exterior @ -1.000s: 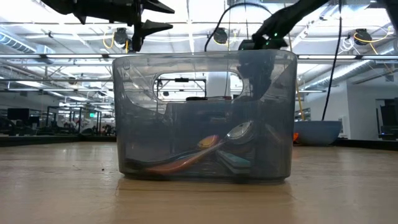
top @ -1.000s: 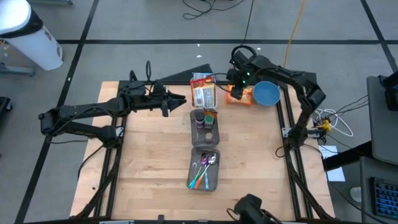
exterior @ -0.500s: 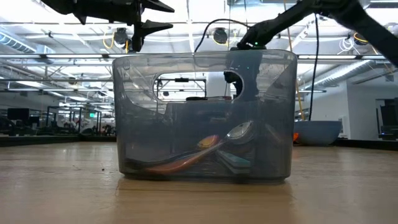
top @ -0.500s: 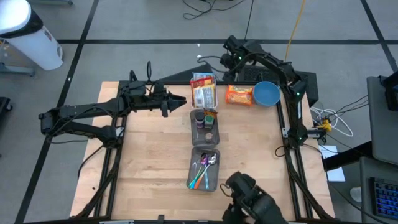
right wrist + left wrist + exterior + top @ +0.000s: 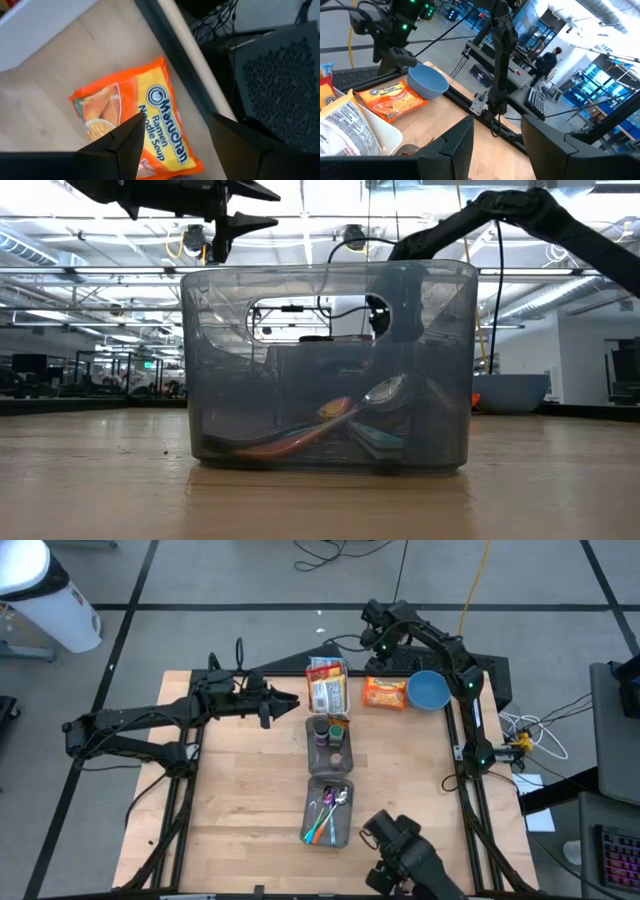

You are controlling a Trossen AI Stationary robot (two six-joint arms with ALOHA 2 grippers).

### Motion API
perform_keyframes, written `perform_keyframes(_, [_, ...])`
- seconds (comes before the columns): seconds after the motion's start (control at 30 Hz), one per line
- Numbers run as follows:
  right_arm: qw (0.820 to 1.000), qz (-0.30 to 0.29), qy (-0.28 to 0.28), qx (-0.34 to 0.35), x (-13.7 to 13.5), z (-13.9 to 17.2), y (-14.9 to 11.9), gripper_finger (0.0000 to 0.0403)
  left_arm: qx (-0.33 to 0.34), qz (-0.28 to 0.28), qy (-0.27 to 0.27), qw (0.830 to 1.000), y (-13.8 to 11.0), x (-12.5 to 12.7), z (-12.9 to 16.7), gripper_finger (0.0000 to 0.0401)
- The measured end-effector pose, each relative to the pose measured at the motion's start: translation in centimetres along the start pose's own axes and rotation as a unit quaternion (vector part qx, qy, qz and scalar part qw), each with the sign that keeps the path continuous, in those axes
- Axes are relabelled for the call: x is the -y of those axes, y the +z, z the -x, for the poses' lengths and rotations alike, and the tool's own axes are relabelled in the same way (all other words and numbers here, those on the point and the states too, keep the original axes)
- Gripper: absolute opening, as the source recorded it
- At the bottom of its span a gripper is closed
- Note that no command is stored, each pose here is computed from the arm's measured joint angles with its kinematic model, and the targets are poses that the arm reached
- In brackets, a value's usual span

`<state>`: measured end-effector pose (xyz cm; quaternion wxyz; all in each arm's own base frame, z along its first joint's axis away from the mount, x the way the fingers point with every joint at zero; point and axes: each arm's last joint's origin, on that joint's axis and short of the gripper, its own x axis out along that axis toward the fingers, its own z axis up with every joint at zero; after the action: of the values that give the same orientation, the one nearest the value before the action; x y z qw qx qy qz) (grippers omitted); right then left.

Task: Pick & Place Food Item
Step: Put the orange noodle pack into the white bin

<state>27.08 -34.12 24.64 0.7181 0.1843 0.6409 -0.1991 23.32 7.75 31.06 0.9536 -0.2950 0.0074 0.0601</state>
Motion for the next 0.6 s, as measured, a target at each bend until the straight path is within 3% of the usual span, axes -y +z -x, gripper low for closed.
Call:
perform_keyframes(0.27, [0.998,0.024,-0.06,-0.017,-0.3,-0.4,0.4,0.0194,-0.009,0.0,0.006,1.0,-0.2,-0.1,0.0,0.017])
perform_keyframes(0.43, [0.997,0.051,-0.056,-0.032,-1.5,-1.2,0.5,0.0187,-0.01,0.001,0.007,1.0,-0.2,-0.1,0.0,0.017])
perform_keyframes(0.6, [0.989,0.076,-0.085,-0.089,-2.7,-3.4,-0.2,0.0187,-0.012,0.001,0.008,1.0,-0.2,-0.2,0.0,0.017])
